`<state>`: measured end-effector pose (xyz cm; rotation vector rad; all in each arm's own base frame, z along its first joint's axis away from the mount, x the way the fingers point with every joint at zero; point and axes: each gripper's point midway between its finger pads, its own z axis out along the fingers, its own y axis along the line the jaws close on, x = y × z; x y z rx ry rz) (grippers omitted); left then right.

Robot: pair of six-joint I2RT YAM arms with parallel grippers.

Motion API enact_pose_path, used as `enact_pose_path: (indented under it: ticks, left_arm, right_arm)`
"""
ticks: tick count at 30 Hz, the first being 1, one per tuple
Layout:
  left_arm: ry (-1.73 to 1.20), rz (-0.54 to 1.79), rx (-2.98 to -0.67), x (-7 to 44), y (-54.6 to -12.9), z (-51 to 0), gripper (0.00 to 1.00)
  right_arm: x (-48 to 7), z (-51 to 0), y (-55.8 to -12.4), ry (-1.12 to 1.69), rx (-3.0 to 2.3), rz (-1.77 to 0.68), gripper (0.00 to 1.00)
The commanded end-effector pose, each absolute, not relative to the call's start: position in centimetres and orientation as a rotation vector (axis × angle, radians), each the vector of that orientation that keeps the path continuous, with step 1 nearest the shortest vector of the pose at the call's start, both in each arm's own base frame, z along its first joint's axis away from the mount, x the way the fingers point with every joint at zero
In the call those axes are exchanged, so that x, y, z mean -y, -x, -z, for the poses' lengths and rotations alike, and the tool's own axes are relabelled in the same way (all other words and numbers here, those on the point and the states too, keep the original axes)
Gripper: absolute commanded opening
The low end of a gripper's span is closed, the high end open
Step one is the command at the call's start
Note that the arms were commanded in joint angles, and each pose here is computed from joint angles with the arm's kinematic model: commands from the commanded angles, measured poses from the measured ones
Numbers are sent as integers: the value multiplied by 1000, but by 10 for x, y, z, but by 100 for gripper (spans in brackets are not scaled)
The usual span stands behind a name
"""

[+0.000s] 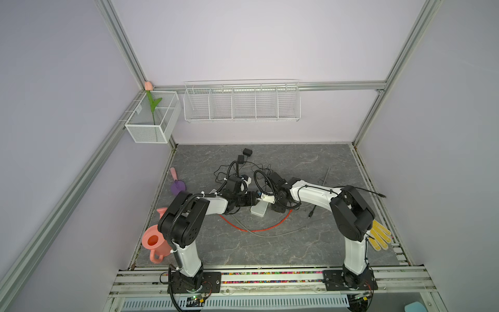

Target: Insert the plug into the switch port

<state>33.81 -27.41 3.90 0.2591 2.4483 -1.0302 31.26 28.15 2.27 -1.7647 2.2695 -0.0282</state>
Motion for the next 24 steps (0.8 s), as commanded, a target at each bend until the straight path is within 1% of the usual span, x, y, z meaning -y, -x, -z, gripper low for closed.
enact_pose_path:
  ticks: [1, 13, 24]
  left_arm:
    - [-246, 1033, -2472, 274, -335, -28, 45]
    - [-239, 1024, -2481, 272, -333, -24, 45]
    - [-209, 1010, -2489, 270, -335, -22, 44]
  right_arm:
    - [-289, -23, -309, 1787, -2261, -2, 7]
    - [-305, -31, -307, 1777, -2231, -64, 7]
    - [-315, -27, -299, 1792, -2220, -88, 7]
